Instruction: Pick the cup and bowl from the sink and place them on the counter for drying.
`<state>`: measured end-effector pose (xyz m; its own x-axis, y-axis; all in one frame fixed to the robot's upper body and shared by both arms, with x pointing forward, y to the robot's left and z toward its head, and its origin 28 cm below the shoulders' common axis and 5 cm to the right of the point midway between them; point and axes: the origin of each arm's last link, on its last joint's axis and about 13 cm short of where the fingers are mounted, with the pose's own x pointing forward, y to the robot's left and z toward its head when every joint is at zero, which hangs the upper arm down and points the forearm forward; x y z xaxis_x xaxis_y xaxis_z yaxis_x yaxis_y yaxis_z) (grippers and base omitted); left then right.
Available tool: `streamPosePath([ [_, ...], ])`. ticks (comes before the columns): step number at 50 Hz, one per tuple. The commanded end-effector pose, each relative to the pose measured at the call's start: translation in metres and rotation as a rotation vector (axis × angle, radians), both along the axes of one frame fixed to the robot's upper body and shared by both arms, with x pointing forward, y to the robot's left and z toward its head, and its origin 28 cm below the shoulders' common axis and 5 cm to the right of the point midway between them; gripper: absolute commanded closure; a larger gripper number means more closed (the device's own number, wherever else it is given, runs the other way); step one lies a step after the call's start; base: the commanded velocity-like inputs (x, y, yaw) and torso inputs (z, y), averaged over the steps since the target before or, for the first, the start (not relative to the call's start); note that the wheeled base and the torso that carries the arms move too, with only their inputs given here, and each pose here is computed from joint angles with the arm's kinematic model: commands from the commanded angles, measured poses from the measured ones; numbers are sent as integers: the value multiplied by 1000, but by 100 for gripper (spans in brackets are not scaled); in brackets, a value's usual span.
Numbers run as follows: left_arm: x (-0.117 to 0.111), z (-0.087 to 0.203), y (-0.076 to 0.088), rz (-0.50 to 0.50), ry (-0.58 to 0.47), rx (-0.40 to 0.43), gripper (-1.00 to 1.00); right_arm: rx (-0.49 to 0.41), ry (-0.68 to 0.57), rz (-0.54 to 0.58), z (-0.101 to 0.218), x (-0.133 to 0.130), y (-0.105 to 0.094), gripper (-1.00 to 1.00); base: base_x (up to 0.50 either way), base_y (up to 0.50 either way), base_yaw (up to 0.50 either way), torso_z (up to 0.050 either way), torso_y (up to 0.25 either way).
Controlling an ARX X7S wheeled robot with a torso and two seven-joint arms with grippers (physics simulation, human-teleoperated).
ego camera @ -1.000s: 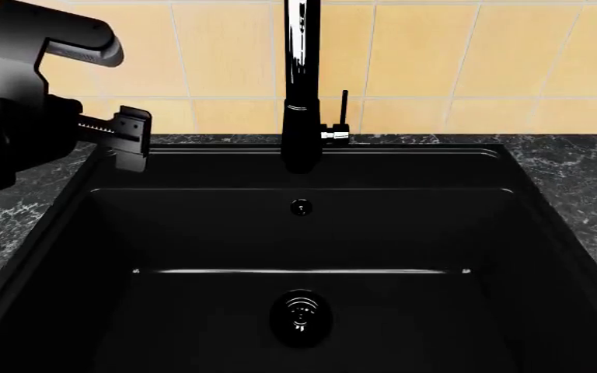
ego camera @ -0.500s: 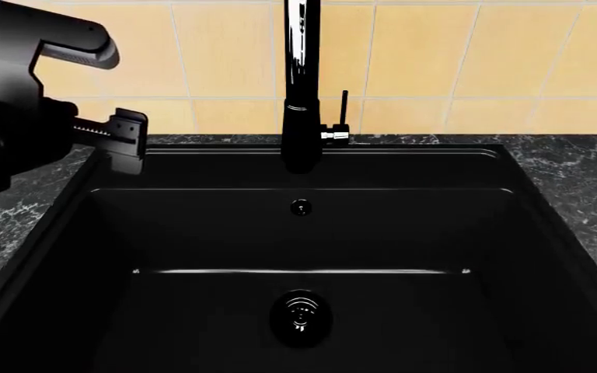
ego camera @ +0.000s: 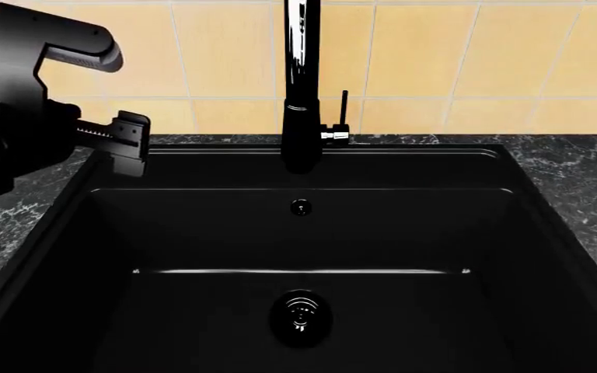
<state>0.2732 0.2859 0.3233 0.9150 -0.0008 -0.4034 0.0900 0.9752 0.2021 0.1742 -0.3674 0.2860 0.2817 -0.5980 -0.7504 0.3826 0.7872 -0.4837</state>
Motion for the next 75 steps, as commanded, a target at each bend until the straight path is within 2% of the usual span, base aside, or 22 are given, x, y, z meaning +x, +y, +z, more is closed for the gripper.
streamPosePath([
  [1,0,0,0,-3,1,1,-100,103,65,62,1,-3,5,-100,0,0,0,0,0],
  [7,0,0,-1,-4,-1,0,-100,142,89,116,10,-4,8,-100,0,0,0,0,0],
  [33,2,3,-4,-19,-13,-7,-100,53,62,110,31,1,-5,-100,0,0,0,0,0],
  [42,0,3,-3,-16,-12,-12,-100,54,34,123,38,2,-7,-100,0,0,0,0,0],
  [53,-2,5,-5,-23,-17,-9,-100,37,-19,172,65,2,-16,-100,0,0,0,0,0],
  [57,-1,6,-6,-25,-19,-9,-100,35,-21,187,88,-12,-28,-100,0,0,0,0,0],
  [58,-1,7,-6,-25,-19,-9,-100,81,-16,216,76,-18,-33,-100,0,0,0,0,0],
  [59,-1,7,-7,-27,-20,-8,-100,93,-10,271,74,-17,-29,-100,0,0,0,0,0],
  [61,-1,7,-7,-31,-21,-11,-100,180,-13,261,71,-14,-31,-100,0,0,0,0,0],
  [62,-1,7,-7,-32,-21,-10,-100,172,-83,258,92,-24,-29,-100,0,0,0,0,0],
  [63,-1,7,-7,-32,-20,-10,-100,38,-79,185,103,-30,-25,-100,0,0,0,0,0],
  [64,-1,6,-7,-33,-19,-8,-100,1,-94,168,108,-32,-23,-100,0,0,0,0,0],
  [67,0,6,-6,-30,-20,-12,-100,22,-193,186,112,-26,-20,-100,0,0,0,0,0],
  [71,0,5,-6,-30,-19,-14,-100,-2,-196,227,114,-27,-15,-100,0,0,0,0,0],
  [72,1,2,-8,-30,-20,-24,-100,-4,-289,298,123,-6,0,-100,0,0,0,0,0],
  [73,1,1,-9,-30,-21,-25,-100,14,-381,293,122,-12,-2,-100,0,0,0,0,0],
  [75,1,1,-7,-30,-20,-27,-100,26,-419,284,114,-13,-4,-100,0,0,0,0,0],
])
